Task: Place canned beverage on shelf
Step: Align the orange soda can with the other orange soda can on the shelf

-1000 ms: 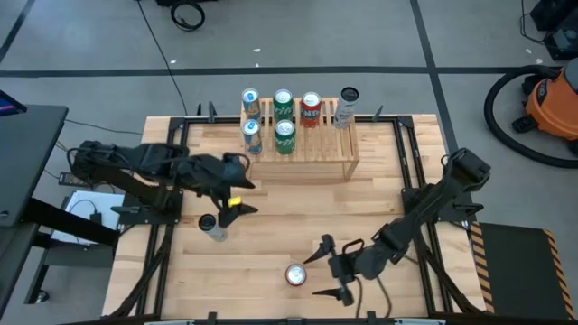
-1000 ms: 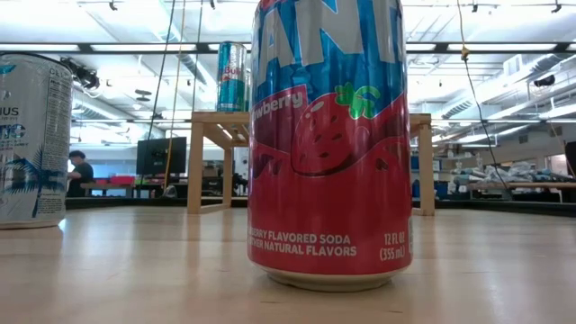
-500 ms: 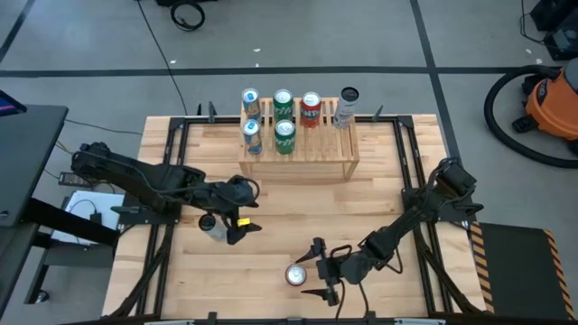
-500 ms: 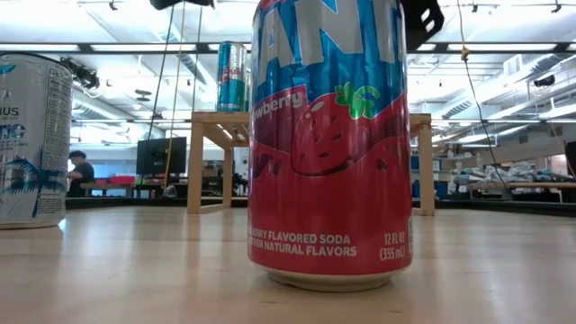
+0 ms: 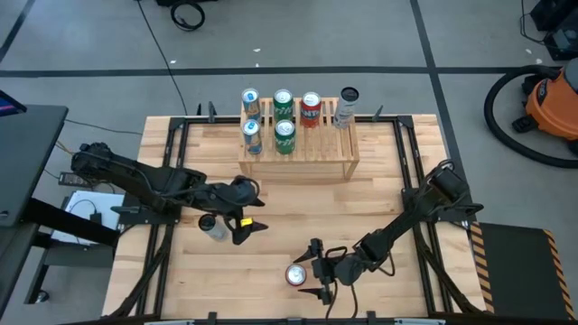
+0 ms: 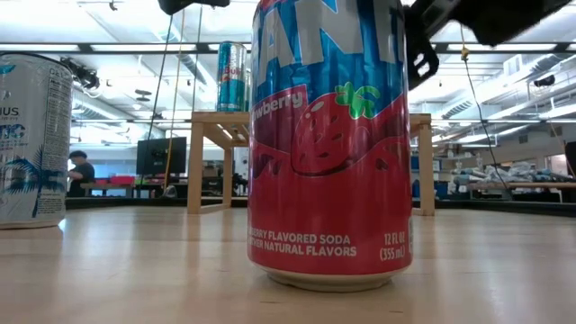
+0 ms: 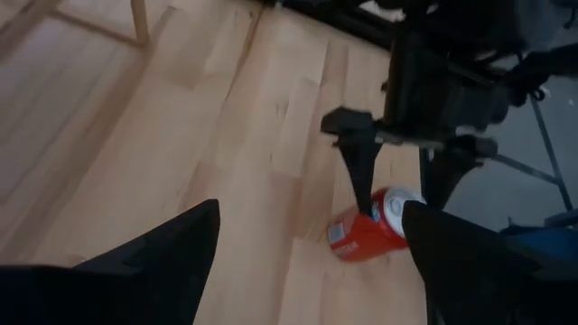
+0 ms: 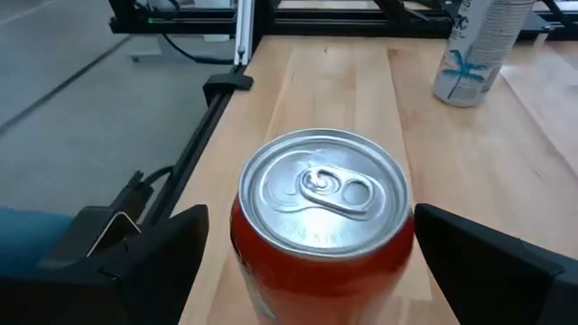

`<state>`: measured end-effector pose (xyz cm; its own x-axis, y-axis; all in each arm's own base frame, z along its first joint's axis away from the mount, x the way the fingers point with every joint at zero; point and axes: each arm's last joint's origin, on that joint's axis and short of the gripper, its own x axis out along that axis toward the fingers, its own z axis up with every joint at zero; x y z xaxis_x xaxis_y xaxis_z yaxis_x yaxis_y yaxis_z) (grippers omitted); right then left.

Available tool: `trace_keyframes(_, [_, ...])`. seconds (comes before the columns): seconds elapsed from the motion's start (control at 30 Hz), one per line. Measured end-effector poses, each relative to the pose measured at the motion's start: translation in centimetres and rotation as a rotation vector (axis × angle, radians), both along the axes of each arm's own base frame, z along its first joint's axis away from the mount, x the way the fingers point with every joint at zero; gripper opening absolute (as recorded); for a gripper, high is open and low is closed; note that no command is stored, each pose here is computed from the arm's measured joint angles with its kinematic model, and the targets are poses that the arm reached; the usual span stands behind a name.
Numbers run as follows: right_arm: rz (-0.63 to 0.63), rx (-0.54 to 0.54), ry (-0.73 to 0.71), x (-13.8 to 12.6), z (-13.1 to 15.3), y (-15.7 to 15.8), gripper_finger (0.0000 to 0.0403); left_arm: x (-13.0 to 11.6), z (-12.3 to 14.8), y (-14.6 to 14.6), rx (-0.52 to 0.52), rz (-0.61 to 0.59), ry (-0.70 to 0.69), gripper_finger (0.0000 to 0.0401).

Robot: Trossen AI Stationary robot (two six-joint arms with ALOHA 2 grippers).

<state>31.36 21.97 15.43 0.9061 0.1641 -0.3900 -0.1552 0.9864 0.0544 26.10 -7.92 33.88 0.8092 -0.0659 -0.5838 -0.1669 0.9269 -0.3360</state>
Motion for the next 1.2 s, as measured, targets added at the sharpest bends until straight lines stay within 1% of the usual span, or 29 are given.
trace_keyframes(0.2, [-0.009, 0.005, -0.010, 0.5, -1.0, 0.0, 0.0400, 0.3, 0.5, -0.1, 0.009, -0.007, -0.058, 0.0348])
trace_keyframes(0.37, [-0.017, -0.005, -0.021, 0.8, -1.0, -0.3, 0.0393, 0.4, 0.7, -0.2, 0.000, -0.011, -0.086, 0.0348])
trace_keyframes(0.47, [-0.022, -0.009, -0.020, 0.9, -1.0, -0.6, 0.0373, 0.5, 0.9, -0.2, -0.009, -0.008, -0.105, 0.0348])
trace_keyframes(0.67, [-0.036, 0.006, -0.002, 1.3, -1.1, -1.2, 0.0310, 0.6, 1.1, -0.3, -0.018, -0.008, -0.131, 0.0348])
trace_keyframes(0.77, [-0.023, 0.021, 0.001, 1.3, -0.9, -1.3, 0.0307, 0.6, 1.1, -0.3, -0.018, -0.009, -0.130, 0.0348])
trace_keyframes(0.93, [0.014, 0.048, 0.014, 1.2, 0.3, -1.8, 0.0307, 0.6, 1.1, -0.4, -0.043, -0.022, -0.126, 0.0348])
trace_keyframes(1.1, [0.016, 0.066, 0.004, 1.0, 2.8, -3.0, 0.0307, 0.3, 1.5, -0.2, -0.051, -0.020, -0.141, 0.0348])
trace_keyframes(1.2, [0.007, 0.050, 0.013, 0.9, 4.1, -4.3, 0.0307, -0.3, 2.1, 0.3, -0.065, -0.029, -0.155, 0.0348])
